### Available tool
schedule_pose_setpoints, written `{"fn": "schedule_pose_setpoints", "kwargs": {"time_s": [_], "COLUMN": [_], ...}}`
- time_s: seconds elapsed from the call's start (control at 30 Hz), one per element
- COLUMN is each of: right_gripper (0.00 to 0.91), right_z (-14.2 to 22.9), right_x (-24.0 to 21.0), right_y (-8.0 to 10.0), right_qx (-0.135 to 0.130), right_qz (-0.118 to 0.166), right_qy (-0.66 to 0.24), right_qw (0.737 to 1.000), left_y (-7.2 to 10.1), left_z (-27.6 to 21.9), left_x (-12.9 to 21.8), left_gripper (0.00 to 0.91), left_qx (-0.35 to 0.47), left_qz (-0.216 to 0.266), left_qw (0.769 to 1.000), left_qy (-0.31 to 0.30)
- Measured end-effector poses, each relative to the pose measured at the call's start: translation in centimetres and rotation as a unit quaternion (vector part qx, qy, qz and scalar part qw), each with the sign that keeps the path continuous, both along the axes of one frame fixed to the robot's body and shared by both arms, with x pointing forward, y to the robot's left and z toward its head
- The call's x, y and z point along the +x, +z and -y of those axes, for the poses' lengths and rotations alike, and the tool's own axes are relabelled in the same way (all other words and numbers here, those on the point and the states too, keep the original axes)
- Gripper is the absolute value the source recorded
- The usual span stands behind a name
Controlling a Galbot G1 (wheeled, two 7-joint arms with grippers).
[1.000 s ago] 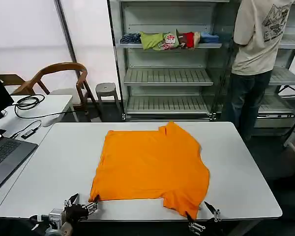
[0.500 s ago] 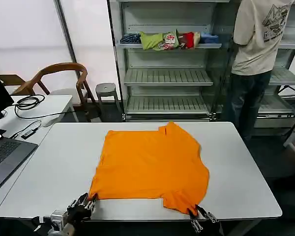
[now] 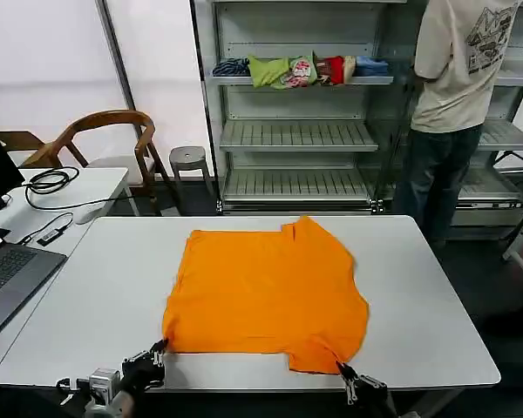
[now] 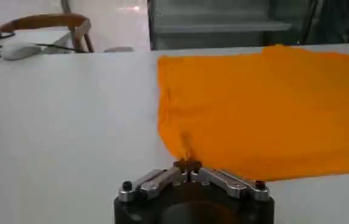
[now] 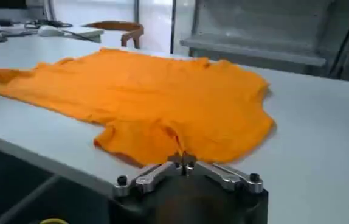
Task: Fold and organize the clothes.
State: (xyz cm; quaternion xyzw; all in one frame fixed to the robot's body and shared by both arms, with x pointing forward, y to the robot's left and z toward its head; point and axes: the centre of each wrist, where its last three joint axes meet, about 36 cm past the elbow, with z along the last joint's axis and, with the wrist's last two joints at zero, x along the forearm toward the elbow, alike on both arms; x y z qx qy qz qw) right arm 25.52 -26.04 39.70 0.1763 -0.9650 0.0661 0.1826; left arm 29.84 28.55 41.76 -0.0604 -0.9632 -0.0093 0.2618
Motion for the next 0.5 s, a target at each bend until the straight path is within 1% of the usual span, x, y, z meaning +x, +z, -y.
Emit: {"fn": "schedule_pose_setpoints", "kwargs": {"time_s": [0.2, 0.5], "right_gripper": [0.0, 0.0], "right_z": [0.5, 0.3], "right_x": [2.2, 6.9], "right_y": [0.4, 0.5], "right_qx": [0.005, 0.011], "right_qz": [0.014, 0.039], "right_qy": [-0.01, -0.022], "right_qw": [1.0, 0.999], "left_y": [0.5, 0.0], "left_z": [-0.4, -0.3], "left_x": [1.4, 4.8], "left_gripper": [0.02, 0.02], "left_qx": [-0.021, -0.066], "left_qz": [0.019, 0.045], "left_qw": [1.0, 0.997], "left_qy": [-0.01, -0.021]}}
